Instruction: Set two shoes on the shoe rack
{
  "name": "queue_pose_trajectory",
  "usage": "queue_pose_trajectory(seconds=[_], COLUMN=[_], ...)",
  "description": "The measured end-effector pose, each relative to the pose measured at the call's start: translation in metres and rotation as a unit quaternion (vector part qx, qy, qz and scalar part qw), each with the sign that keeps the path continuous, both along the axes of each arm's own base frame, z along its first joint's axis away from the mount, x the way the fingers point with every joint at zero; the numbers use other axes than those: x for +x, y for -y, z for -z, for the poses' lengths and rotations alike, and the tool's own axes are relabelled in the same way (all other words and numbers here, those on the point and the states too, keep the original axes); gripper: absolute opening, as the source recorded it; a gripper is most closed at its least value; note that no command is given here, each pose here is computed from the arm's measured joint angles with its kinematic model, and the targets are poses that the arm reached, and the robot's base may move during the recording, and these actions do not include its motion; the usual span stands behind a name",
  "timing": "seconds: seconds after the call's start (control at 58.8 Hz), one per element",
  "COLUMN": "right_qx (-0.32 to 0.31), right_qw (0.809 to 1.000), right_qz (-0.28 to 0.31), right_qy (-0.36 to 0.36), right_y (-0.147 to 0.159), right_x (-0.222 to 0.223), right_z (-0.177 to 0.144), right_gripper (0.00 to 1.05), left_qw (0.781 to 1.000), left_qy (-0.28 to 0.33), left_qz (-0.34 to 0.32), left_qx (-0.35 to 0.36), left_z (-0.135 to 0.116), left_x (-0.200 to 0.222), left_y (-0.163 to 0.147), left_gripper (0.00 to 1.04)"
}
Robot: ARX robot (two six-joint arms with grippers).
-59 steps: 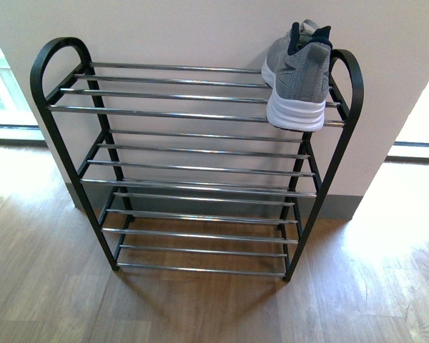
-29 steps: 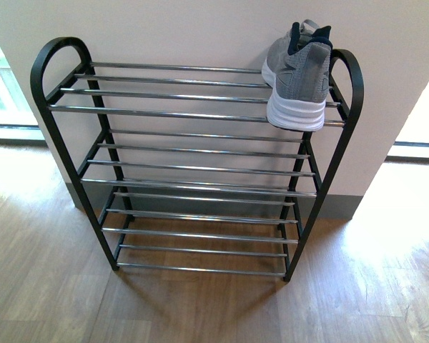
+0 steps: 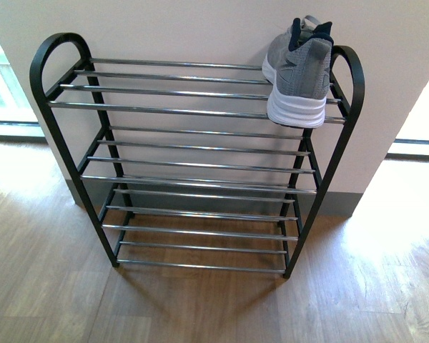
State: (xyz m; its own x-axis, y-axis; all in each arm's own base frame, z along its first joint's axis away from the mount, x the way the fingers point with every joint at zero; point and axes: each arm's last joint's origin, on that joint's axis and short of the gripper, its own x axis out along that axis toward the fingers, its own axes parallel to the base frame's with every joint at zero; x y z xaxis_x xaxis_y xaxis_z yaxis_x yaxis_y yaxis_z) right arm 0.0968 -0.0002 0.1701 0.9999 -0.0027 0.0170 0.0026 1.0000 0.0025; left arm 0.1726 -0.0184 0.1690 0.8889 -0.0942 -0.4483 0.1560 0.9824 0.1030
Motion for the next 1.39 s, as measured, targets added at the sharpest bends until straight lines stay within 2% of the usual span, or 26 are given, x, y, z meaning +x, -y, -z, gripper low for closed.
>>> queue_pose_trajectory(seconds=[0.119, 0.187, 1.072, 1.089, 1.157, 1.208, 1.395], right_qx=[0.0, 0.0, 0.0, 0.0, 0.0, 0.0, 0.0], right_qw=[1.0, 1.0, 1.0, 1.0, 1.0, 1.0, 1.0], right_qz=[-0.001, -0.001, 0.001, 0.001, 0.001, 0.001, 0.001], right_qy=[0.0, 0.0, 0.0, 0.0, 0.0, 0.0, 0.0], right_y=[0.0, 0.0, 0.0, 0.0, 0.0, 0.0, 0.0], right_x=[0.0, 0.0, 0.0, 0.0, 0.0, 0.0, 0.0], right_z=[0.0, 0.0, 0.0, 0.0, 0.0, 0.0, 0.0], right_gripper=[0.9, 0.97, 0.96, 0.96, 0.96, 0.96, 0.96], left_qw=[1.0, 1.0, 1.0, 1.0, 0.994, 0.992, 0.998], left_qy=[0.0, 0.0, 0.0, 0.002, 0.076, 0.089, 0.041], left_qz=[-0.004, -0.005, 0.001, -0.004, -0.074, -0.077, -0.001], left_qx=[0.002, 0.002, 0.001, 0.003, -0.027, -0.038, -0.053], left_z=[0.0, 0.0, 0.0, 0.0, 0.003, -0.003, -0.021], left_x=[0.0, 0.0, 0.0, 0.0, 0.007, 0.015, 0.06], left_y=[0.0, 0.0, 0.0, 0.0, 0.008, 0.013, 0.037], left_gripper=[0.02, 0.02, 0.02, 0.02, 0.02, 0.02, 0.02])
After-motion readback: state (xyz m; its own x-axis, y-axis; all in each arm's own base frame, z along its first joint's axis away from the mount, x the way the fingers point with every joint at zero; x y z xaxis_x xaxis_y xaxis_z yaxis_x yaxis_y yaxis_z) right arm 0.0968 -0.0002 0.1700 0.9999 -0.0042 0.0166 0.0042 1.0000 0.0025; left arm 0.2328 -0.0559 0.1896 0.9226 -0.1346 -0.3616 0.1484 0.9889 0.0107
